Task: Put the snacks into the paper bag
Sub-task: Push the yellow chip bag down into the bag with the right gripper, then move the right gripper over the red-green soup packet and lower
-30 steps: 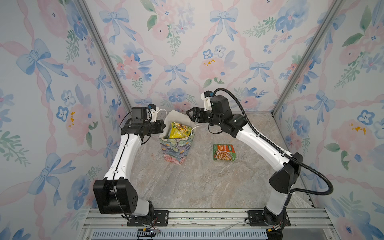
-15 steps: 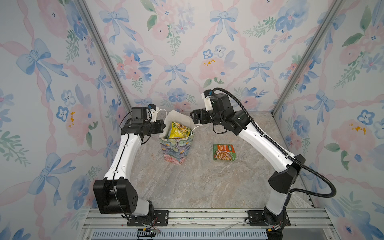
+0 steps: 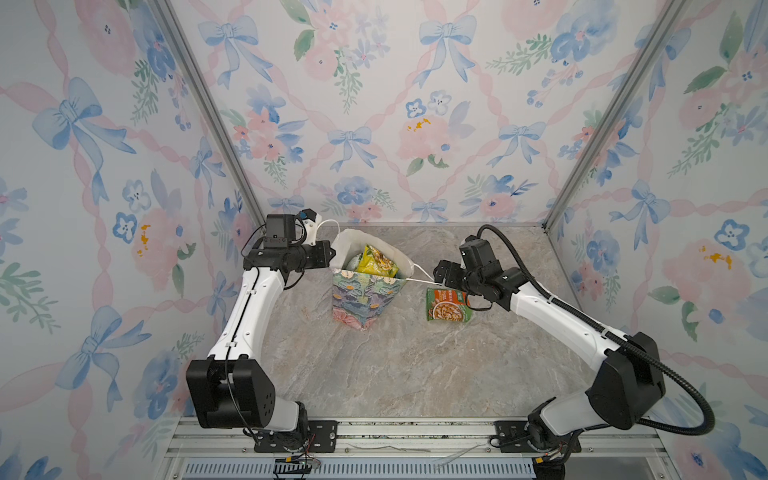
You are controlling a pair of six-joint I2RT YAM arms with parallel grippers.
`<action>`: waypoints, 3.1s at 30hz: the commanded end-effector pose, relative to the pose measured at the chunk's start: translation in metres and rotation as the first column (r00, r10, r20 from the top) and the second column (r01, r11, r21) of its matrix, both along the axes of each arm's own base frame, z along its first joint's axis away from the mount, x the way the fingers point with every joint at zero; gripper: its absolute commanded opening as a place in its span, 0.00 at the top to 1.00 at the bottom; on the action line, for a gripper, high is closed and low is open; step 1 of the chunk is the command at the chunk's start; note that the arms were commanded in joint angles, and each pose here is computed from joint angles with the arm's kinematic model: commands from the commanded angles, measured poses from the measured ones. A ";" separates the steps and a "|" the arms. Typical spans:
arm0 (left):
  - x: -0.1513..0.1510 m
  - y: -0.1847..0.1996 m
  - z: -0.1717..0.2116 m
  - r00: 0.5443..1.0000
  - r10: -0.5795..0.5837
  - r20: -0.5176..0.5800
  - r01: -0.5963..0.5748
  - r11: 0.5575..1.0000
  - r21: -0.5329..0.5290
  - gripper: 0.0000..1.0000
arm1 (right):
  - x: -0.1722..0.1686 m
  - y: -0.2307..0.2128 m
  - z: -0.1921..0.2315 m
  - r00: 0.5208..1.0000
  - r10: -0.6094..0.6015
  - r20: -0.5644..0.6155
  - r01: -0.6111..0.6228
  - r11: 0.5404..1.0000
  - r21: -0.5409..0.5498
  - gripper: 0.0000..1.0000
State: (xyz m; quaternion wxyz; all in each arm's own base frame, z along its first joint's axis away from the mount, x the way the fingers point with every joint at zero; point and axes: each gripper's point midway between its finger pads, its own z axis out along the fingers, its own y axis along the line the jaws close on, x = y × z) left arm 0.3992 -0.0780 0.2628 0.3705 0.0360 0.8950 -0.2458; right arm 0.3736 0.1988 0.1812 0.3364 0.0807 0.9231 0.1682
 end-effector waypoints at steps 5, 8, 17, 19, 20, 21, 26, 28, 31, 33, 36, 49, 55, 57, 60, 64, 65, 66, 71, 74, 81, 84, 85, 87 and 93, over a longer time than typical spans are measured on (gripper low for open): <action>0.001 0.013 -0.006 0.999 0.045 -0.010 -0.044 0.998 0.035 1.00 | -0.001 -0.012 0.000 1.000 -0.025 0.011 0.025 0.999 0.043 0.03; 0.001 0.013 -0.006 0.999 0.046 -0.011 -0.046 0.998 0.032 1.00 | 0.003 0.004 0.031 0.997 0.035 0.070 -0.038 0.998 0.043 0.03; 0.000 0.013 -0.003 0.999 0.046 -0.003 -0.046 0.998 0.033 1.00 | 0.007 0.079 0.098 0.951 0.245 0.189 -0.254 0.967 0.027 0.03; 0.000 0.012 -0.003 0.999 0.045 -0.002 -0.045 0.998 0.032 1.00 | 0.010 0.096 0.109 0.937 0.278 0.214 -0.293 0.955 0.042 0.03; -0.001 0.013 -0.003 0.999 0.045 -0.001 -0.045 0.999 0.031 1.00 | 0.011 0.105 0.114 0.928 0.298 0.225 -0.316 0.948 0.048 0.03; -0.001 0.012 -0.002 0.999 0.043 -0.001 -0.042 0.999 0.029 1.00 | 0.011 0.115 0.124 0.917 0.316 0.243 -0.339 0.939 0.056 0.03; -0.002 0.012 0.000 0.999 0.043 0.005 -0.043 0.999 0.029 1.00 | 0.018 0.156 0.145 0.875 0.391 0.284 -0.423 0.905 0.056 0.03; -0.002 0.012 0.000 0.999 0.042 0.006 -0.042 0.999 0.028 1.00 | 0.019 0.168 0.153 0.860 0.413 0.299 -0.451 0.890 0.069 0.03; -0.002 0.012 0.000 0.999 0.042 0.006 -0.042 0.999 0.029 1.00 | 0.022 0.179 0.168 0.844 0.422 0.331 -0.470 0.879 0.077 0.03; -0.002 0.011 0.000 0.999 0.040 0.003 -0.040 0.999 0.027 1.00 | 0.026 0.176 0.179 0.840 0.407 0.359 -0.458 0.886 0.067 0.03; -0.002 0.011 -0.001 0.999 0.039 0.003 -0.039 0.999 0.025 1.00 | 0.033 0.157 0.197 0.845 0.357 0.398 -0.404 0.914 0.038 0.03; -0.001 0.011 -0.001 0.999 0.039 0.002 -0.039 0.999 0.027 1.00 | 0.019 -0.038 0.148 0.957 -0.001 0.289 0.010 1.000 -0.029 0.03; -0.001 0.011 -0.003 0.999 0.037 -0.004 -0.037 0.999 0.023 1.00 | 0.006 -0.061 0.049 0.998 -0.035 0.058 0.042 0.991 -0.125 0.03; 0.000 0.011 -0.003 0.999 0.037 -0.004 -0.037 0.999 0.024 1.00 | 0.008 -0.055 0.016 1.000 -0.016 -0.024 0.012 0.991 -0.136 0.03; -0.001 0.011 -0.002 0.999 0.038 -0.003 -0.038 0.999 0.022 1.00 | 0.015 -0.043 -0.026 0.993 0.016 -0.119 -0.034 0.989 -0.147 0.03; -0.001 0.010 -0.002 0.999 0.037 -0.003 -0.037 0.999 0.020 1.00 | 0.023 -0.028 -0.080 0.968 0.055 -0.246 -0.099 0.981 -0.166 0.02; 0.000 0.011 -0.002 0.999 0.038 -0.003 -0.038 0.999 0.021 1.00 | 0.024 -0.025 -0.090 0.960 0.063 -0.272 -0.113 0.978 -0.174 0.02; 0.000 0.010 -0.002 0.999 0.039 -0.003 -0.039 0.999 0.021 1.00 | 0.026 -0.022 -0.100 0.953 0.071 -0.293 -0.128 0.976 -0.177 0.01; 0.000 0.010 0.000 0.999 0.038 0.001 -0.038 0.999 0.017 1.00 | 0.035 -0.012 -0.126 0.937 0.092 -0.336 -0.165 0.966 -0.197 0.00; 0.000 0.010 0.002 0.999 0.038 0.004 -0.038 0.999 0.017 1.00 | 0.038 -0.007 -0.138 0.925 0.112 -0.364 -0.195 0.960 -0.200 0.00; 0.000 0.010 0.003 0.999 0.038 0.008 -0.038 0.999 0.015 1.00 | 0.031 0.015 -0.163 0.873 0.225 -0.432 -0.352 0.905 -0.240 0.02; -0.001 0.010 0.005 0.999 0.038 0.013 -0.038 0.999 0.017 1.00 | 0.022 0.030 -0.173 0.832 0.309 -0.462 -0.454 0.857 -0.245 0.03; -0.001 0.010 0.005 0.999 0.038 0.012 -0.038 0.999 0.017 1.00 | 0.019 0.034 -0.175 0.815 0.337 -0.472 -0.489 0.836 -0.248 0.03; -0.001 0.010 0.004 0.999 0.038 0.011 -0.038 0.999 0.016 1.00 | 0.007 0.046 -0.179 0.758 0.416 -0.503 -0.589 0.767 -0.253 0.04; -0.001 0.008 0.006 0.999 0.031 0.013 -0.031 0.999 0.011 1.00 | -0.011 0.061 -0.175 0.672 0.532 -0.516 -0.713 0.652 -0.256 0.04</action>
